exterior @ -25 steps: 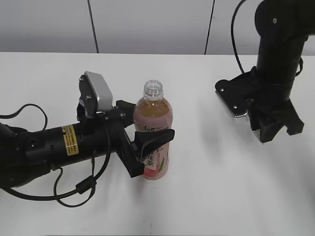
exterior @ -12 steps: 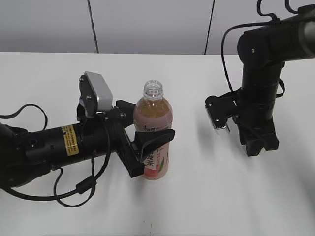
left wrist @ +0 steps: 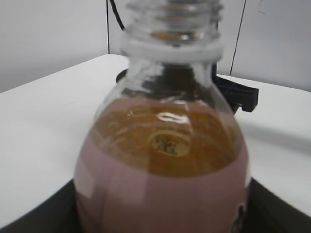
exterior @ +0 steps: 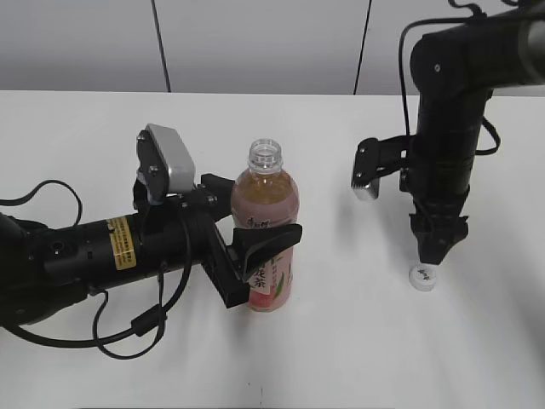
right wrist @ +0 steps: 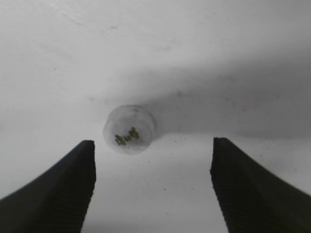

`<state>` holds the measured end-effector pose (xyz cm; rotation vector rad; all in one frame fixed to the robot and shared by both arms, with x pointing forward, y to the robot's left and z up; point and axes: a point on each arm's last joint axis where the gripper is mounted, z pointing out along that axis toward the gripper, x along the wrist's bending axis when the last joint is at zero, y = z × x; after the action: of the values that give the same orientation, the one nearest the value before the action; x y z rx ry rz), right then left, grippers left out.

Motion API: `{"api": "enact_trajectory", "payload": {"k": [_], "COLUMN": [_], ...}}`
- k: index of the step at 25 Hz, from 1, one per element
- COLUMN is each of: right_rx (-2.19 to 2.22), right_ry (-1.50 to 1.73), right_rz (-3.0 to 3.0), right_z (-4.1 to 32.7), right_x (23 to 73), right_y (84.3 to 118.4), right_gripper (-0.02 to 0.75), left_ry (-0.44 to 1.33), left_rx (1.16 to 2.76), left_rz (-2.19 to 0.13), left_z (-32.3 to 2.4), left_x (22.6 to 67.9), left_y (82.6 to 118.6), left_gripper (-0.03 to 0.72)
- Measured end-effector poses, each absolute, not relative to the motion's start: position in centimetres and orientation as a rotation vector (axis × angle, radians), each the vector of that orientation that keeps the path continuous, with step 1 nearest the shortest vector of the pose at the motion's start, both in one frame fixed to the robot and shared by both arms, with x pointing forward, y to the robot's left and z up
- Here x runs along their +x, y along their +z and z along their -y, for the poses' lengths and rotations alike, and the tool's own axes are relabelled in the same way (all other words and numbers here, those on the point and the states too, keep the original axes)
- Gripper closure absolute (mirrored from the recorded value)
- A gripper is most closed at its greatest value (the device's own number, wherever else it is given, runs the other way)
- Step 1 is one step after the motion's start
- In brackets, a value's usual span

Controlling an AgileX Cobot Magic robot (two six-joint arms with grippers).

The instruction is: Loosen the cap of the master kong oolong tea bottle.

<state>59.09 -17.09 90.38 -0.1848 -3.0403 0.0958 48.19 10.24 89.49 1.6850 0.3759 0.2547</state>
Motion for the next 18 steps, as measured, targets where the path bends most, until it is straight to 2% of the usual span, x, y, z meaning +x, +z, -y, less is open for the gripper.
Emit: {"api": "enact_trajectory", "payload": {"k": [4, 8, 12, 18], "right_rx": [-0.325, -0.601, -0.987, -1.491], "right_ry": [0.093, -0.109, -0.208, -0.121], "right_rz": [3.083, 3.08, 2.934, 2.84], "right_z": [16.9, 15.7, 14.9, 16.4], "right_x": [60.1, 61.0, 61.2, 60.6], "right_y": [93.5, 97.6, 99.1, 101.5], "right_gripper": [0.212, 0.225, 0.225, 0.225], "left_ry": [0.255, 0.255, 0.254, 0.254], "left_rx": [1.685, 1.685, 1.685, 1.685], "left_rz": [-0.376, -0.376, -0.375, -0.375], "left_z": [-10.2, -10.2, -10.2, -10.2], "left_x": [48.2, 48.2, 48.2, 48.2], "left_y": [89.5, 89.5, 89.5, 89.5], "left_gripper": [0.241, 0.241, 0.241, 0.241]}}
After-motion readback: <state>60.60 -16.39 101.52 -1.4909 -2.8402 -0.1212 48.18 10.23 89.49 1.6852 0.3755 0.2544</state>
